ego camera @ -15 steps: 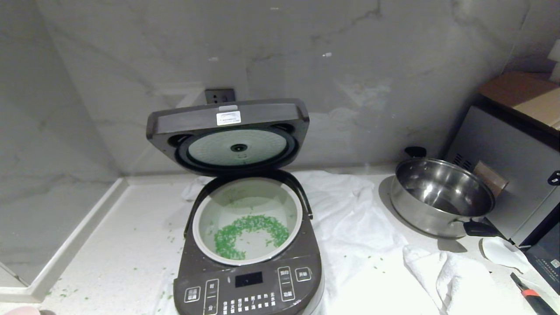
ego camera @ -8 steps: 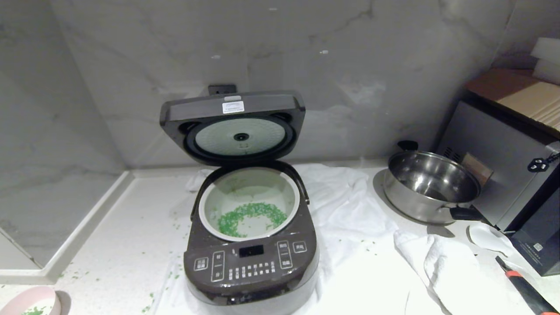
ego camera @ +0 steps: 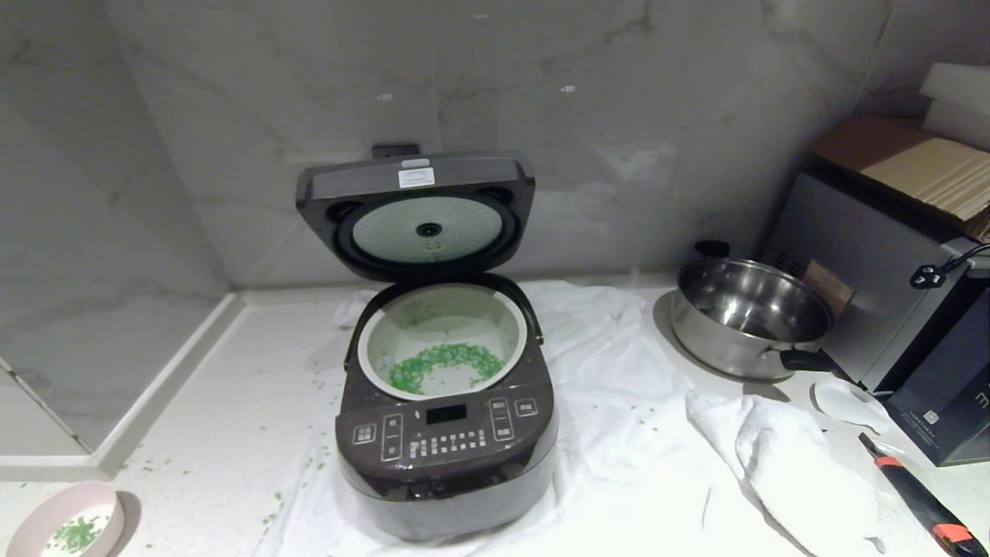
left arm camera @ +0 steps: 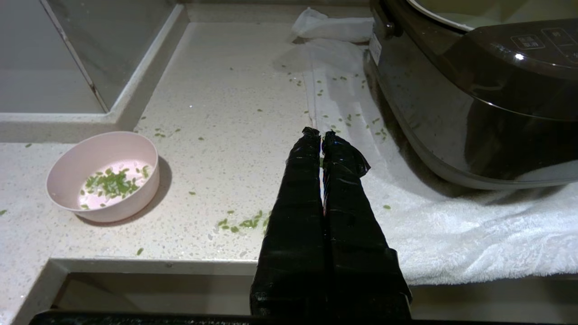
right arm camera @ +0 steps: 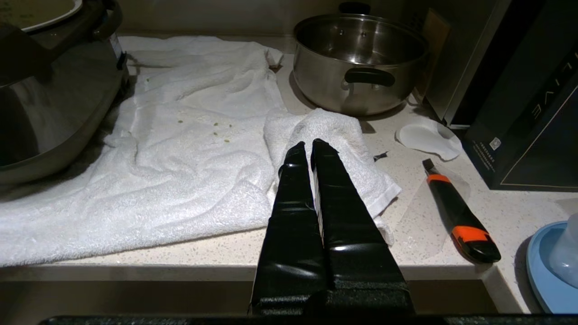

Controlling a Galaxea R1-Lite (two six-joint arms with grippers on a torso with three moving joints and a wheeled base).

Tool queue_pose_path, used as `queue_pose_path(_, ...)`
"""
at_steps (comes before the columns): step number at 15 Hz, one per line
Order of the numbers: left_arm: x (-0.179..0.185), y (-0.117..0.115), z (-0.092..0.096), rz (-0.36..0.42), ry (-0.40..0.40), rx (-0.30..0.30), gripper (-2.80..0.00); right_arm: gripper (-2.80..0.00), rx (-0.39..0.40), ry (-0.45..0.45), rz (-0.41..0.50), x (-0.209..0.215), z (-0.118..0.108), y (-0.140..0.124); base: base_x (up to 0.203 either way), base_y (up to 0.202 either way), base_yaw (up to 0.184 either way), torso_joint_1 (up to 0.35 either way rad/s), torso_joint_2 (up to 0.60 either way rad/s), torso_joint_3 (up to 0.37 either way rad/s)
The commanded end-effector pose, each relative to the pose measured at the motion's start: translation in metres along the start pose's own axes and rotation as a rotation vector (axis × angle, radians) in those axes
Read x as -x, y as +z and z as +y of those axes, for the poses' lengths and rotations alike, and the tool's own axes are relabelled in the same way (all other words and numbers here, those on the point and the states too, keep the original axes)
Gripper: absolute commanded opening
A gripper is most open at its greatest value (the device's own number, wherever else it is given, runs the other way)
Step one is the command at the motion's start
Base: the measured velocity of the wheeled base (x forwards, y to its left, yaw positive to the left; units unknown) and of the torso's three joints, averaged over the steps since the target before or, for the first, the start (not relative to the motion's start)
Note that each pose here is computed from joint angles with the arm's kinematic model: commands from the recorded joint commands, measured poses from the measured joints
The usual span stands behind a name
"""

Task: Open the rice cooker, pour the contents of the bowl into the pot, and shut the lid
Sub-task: Turn on the tap

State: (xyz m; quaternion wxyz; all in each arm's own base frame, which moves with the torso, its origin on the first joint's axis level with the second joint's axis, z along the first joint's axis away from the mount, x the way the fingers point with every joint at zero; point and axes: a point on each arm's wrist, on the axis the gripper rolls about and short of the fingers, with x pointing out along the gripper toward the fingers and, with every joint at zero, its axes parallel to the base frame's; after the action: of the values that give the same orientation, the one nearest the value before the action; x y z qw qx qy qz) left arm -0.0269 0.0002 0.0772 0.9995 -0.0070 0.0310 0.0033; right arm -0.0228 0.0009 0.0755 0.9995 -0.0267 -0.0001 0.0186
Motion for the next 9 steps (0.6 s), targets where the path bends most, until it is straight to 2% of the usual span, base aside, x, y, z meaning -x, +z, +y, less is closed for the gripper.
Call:
queue_pose_path(1,0.0001,-0.0002,0.0000,-0.001,0.000,0.001,-2.80,-2.80,0.002,0.001,0.001,0.0000,0.0000,-0.0006,0.000,0.000,0.000,0.000,0.00,0.000)
queue_pose_path(4,0.0001,-0.0002,0.0000,-0.001,0.000,0.001,-2.80,-2.80,0.003,0.001,0.002,-0.0001,0.0000,-0.0006,0.000,-0.001,0.020,-0.001,0.00,0.001)
queue_pose_path(9,0.0001,-0.0002,0.0000,-0.001,0.000,0.001,-2.80,-2.80,0.003,0.001,0.001,-0.0001,0.0000,-0.0005,-0.001,-0.010,0.162,0.004,0.00,0.002)
